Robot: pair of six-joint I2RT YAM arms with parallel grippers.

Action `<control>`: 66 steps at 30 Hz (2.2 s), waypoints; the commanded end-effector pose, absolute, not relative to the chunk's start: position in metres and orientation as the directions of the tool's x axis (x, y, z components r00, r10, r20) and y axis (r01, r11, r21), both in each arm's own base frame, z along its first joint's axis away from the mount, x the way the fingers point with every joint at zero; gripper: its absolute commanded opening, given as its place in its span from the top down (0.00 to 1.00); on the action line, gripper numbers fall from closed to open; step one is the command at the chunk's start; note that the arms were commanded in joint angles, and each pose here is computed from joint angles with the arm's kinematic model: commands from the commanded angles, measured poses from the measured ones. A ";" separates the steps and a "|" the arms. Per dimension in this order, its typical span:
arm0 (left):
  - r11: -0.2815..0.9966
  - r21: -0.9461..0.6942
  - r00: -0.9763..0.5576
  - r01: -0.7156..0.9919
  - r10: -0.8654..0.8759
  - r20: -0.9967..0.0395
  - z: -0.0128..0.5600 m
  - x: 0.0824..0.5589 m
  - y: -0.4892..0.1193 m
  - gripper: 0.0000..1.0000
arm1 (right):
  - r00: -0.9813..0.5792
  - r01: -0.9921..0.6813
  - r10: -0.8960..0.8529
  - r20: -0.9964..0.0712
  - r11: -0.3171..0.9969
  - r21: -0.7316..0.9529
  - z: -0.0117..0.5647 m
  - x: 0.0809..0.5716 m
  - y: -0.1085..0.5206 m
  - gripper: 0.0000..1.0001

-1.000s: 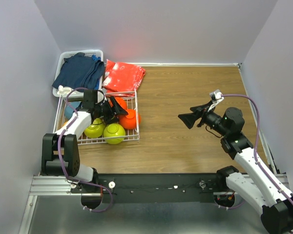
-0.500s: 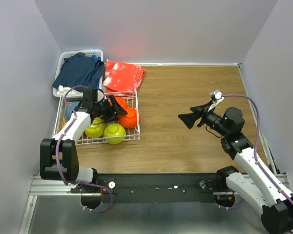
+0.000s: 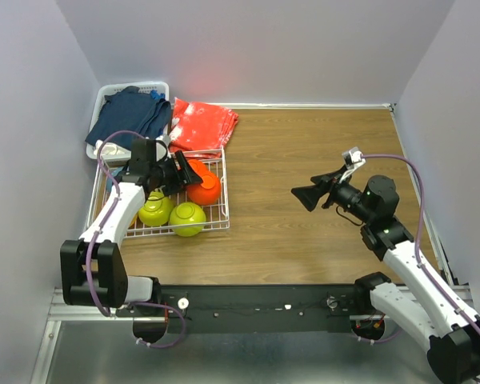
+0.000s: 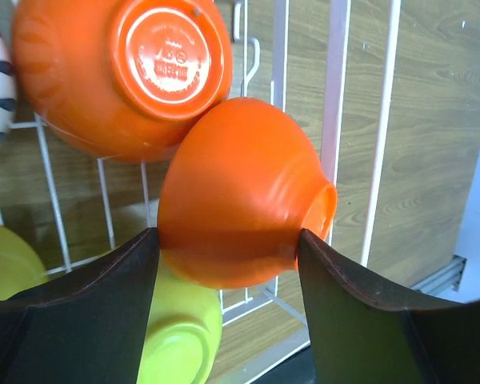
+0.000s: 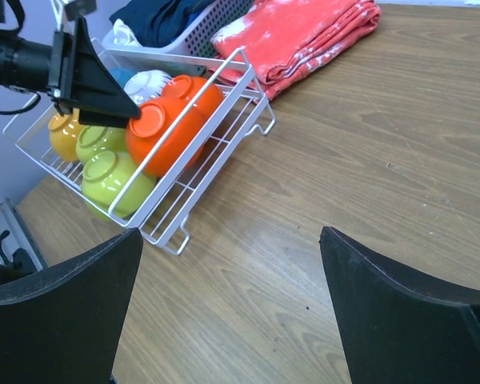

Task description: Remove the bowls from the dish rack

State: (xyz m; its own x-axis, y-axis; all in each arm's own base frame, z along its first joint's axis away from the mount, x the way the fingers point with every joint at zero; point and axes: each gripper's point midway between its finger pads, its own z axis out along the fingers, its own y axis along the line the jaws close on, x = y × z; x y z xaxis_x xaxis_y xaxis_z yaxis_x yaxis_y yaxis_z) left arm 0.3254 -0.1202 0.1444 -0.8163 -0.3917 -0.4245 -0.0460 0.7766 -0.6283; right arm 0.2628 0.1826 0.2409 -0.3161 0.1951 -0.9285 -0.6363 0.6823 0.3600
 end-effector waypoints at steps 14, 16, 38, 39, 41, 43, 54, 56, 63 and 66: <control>0.817 -0.564 -0.713 0.123 -0.322 -0.623 0.202 0.329 -0.114 0.64 | -0.481 -0.706 0.143 -0.865 0.522 0.479 0.231 0.255 0.217 0.00; 0.820 -0.556 -0.700 0.139 -0.316 -0.641 0.208 0.328 -0.114 0.64 | -0.489 -0.706 0.148 -0.860 0.512 0.489 0.233 0.257 0.219 0.00; 0.773 -0.269 -0.405 0.574 -0.018 -0.914 0.303 0.321 -0.193 0.66 | -0.511 -0.675 0.145 -0.848 0.542 0.500 0.259 0.270 0.219 0.00; 0.775 -0.230 -0.383 0.589 0.017 -0.924 0.302 0.322 -0.195 0.66 | -0.523 -0.663 0.138 -0.841 0.554 0.503 0.256 0.270 0.217 0.00; 0.784 -0.153 -0.332 0.602 0.071 -0.940 0.305 0.321 -0.206 0.66 | -0.525 -0.626 0.148 -0.838 0.600 0.498 0.255 0.275 0.211 0.00; 0.766 -0.046 -0.262 0.641 0.163 -0.951 0.303 0.315 -0.223 0.66 | -0.550 -0.575 0.151 -0.821 0.645 0.504 0.249 0.279 0.205 0.00; 0.751 0.382 0.034 0.539 0.434 -0.900 0.277 0.304 -0.270 0.66 | -0.569 -0.303 0.176 -0.804 0.863 0.403 0.255 0.306 0.157 0.00; 0.751 0.407 0.068 0.520 0.439 -0.896 0.273 0.302 -0.278 0.66 | -0.587 -0.271 0.168 -0.792 0.881 0.388 0.252 0.304 0.151 0.00; 0.699 0.589 0.187 0.406 0.567 -0.802 0.237 0.283 -0.316 0.65 | -0.687 -0.237 0.112 -0.718 0.899 0.367 0.237 0.302 0.151 0.00; 0.687 0.639 0.234 0.346 0.597 -0.767 0.227 0.277 -0.329 0.65 | -0.731 -0.247 0.072 -0.679 0.899 0.361 0.227 0.300 0.154 0.00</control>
State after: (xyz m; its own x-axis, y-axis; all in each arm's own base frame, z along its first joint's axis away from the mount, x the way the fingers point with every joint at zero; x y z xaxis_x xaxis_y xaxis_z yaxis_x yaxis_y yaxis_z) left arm 0.2713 -0.3228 0.2039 0.1449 0.6103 -0.7788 0.5496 0.6048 0.5763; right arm 0.3095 0.1594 0.2499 -0.6398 0.1431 -0.7551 -0.2798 0.8717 0.4023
